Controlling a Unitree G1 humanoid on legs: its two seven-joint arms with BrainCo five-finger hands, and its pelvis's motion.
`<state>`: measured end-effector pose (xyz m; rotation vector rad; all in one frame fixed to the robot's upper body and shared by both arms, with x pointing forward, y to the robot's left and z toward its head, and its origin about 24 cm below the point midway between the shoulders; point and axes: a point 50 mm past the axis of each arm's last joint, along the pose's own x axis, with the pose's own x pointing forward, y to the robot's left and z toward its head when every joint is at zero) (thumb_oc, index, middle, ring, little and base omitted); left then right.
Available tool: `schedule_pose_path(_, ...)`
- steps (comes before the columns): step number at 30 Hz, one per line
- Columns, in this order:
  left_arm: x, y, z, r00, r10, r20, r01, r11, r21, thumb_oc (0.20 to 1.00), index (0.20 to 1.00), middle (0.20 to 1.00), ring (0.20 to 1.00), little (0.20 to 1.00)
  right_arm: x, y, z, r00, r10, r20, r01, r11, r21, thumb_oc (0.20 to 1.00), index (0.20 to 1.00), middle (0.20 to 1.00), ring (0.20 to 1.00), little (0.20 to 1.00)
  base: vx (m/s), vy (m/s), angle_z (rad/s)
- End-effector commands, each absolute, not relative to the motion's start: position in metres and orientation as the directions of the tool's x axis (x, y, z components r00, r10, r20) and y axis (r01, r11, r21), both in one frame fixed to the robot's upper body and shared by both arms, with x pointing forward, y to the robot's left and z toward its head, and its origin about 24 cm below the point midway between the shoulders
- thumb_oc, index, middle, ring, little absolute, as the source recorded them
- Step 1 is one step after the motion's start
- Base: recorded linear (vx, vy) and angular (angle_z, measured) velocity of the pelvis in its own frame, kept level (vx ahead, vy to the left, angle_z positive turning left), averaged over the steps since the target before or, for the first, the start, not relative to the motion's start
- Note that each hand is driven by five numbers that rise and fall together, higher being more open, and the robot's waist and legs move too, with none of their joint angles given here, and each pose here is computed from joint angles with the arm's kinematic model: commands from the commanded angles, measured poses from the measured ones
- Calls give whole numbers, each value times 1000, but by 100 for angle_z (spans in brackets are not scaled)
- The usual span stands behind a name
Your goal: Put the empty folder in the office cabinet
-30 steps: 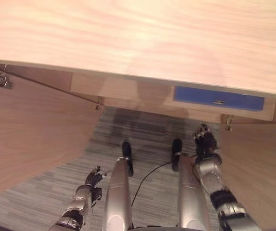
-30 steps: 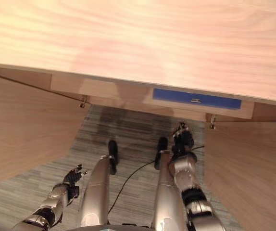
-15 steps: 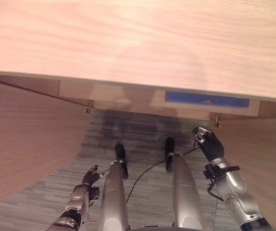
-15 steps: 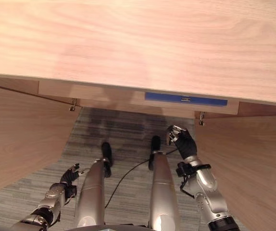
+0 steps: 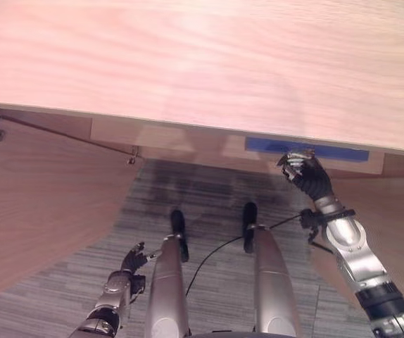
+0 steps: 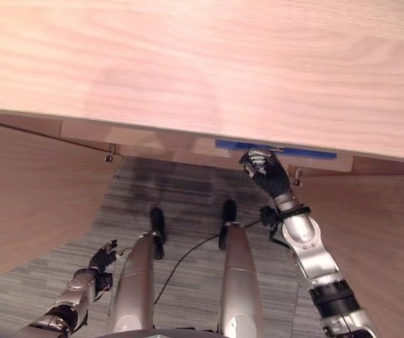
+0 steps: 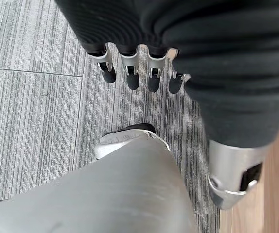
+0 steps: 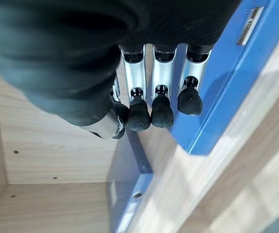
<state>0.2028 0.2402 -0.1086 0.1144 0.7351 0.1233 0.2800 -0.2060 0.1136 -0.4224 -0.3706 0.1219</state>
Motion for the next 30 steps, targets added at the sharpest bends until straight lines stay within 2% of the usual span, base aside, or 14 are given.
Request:
schedule_pose_path(1, 177, 253, -118, 688, 181, -703, -66, 980, 187, 1000, 1000, 1000, 1000, 1000, 274, -201, 120, 901, 220, 375, -13, 877, -481, 200, 200, 200, 200, 200, 6, 1, 4)
schedule_pose_path(9, 177, 252, -119, 691, 164, -704, -50, 982, 180, 1000, 1000, 1000, 1000, 1000, 289, -209, 121, 913, 146, 382, 49, 889, -456, 200, 200, 200, 200, 200, 4, 0, 2)
schedule_pose_path(14, 174, 253, -119, 687, 162, -708, -55, 983, 173, 1000, 1000, 1000, 1000, 1000, 296, -223, 108, 942, 56, 332, 88, 911, -404, 200, 200, 200, 200, 200, 17, 0, 2)
schedule_pose_path(30, 169, 254, -121, 682, 150, -716, -46, 986, 163, 1000, 1000, 1000, 1000, 1000, 307, -241, 85, 974, -53, 219, 134, 918, -373, 200, 200, 200, 200, 200, 1, 0, 0)
